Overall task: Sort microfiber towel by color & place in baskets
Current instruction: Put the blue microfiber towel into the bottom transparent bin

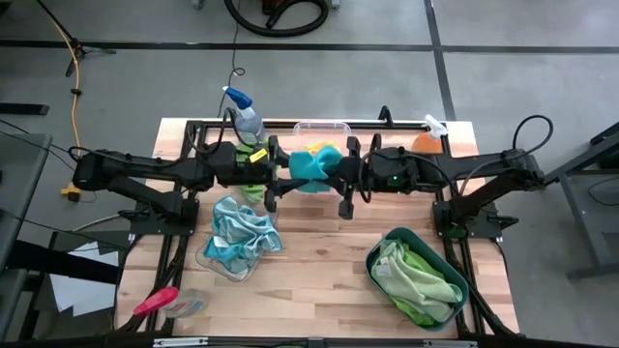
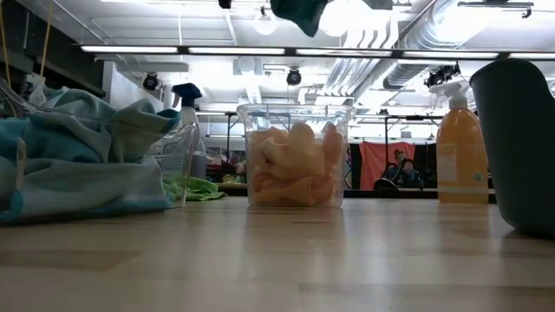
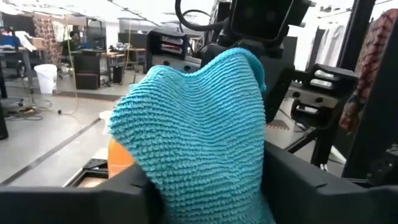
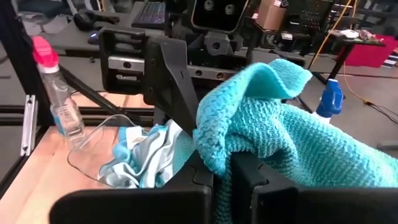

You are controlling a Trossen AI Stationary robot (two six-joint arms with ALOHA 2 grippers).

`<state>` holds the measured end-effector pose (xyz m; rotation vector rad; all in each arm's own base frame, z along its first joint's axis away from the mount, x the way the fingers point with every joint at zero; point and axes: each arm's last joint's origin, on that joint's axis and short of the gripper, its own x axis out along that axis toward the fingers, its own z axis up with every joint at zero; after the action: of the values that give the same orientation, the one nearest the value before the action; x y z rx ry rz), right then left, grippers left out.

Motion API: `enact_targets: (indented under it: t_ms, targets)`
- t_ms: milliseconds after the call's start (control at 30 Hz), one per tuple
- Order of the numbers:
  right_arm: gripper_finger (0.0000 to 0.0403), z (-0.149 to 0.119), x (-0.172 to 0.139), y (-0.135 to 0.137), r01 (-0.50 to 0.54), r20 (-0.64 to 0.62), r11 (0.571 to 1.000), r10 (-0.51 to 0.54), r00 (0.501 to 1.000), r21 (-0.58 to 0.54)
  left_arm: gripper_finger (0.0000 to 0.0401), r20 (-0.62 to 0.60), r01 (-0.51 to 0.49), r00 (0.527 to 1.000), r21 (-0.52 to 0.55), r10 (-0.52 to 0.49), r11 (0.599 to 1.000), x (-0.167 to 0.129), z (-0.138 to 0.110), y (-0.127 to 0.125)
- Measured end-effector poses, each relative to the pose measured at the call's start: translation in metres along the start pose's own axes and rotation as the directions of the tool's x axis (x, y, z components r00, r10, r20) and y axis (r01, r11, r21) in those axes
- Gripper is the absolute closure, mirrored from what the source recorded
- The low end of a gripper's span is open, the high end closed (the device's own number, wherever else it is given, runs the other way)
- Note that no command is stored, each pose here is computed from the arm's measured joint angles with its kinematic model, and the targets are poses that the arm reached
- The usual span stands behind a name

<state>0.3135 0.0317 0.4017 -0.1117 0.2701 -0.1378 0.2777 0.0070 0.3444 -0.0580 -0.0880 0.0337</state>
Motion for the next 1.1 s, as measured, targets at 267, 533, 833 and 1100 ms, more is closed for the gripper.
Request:
enact_targets:
  t_ms: [267, 533, 833, 1100]
  targets:
    - [0.0378, 0.001, 0.0, 0.0, 0.007, 0.008, 0.999, -0.007, 1.0, 0.054, 0.0384, -0.002, 0.022, 1.0, -0.036, -0.022, 0.999, 0.0, 0.0, 0.003]
    - [0.0261, 0.003, -0.006, -0.004, 0.065, 0.014, 0.992, -0.067, 0.998, 0.109, 0.0396, -0.053, -0.004, 0.999, 0.012, 0.005, 1.0, -0.014, 0.006, 0.008]
    - [0.0119, 0.01, -0.044, -0.021, 0.298, -0.011, 0.953, -0.297, 0.955, 0.06, 0.0399, -0.108, -0.161, 0.977, 0.185, 0.183, 0.97, -0.081, 0.036, 0.019]
    - [0.0105, 0.002, -0.054, -0.025, 0.356, -0.092, 0.935, -0.354, 0.931, 0.005, 0.04, -0.125, -0.027, 0.992, -0.009, 0.025, 1.0, -0.124, 0.048, 0.004]
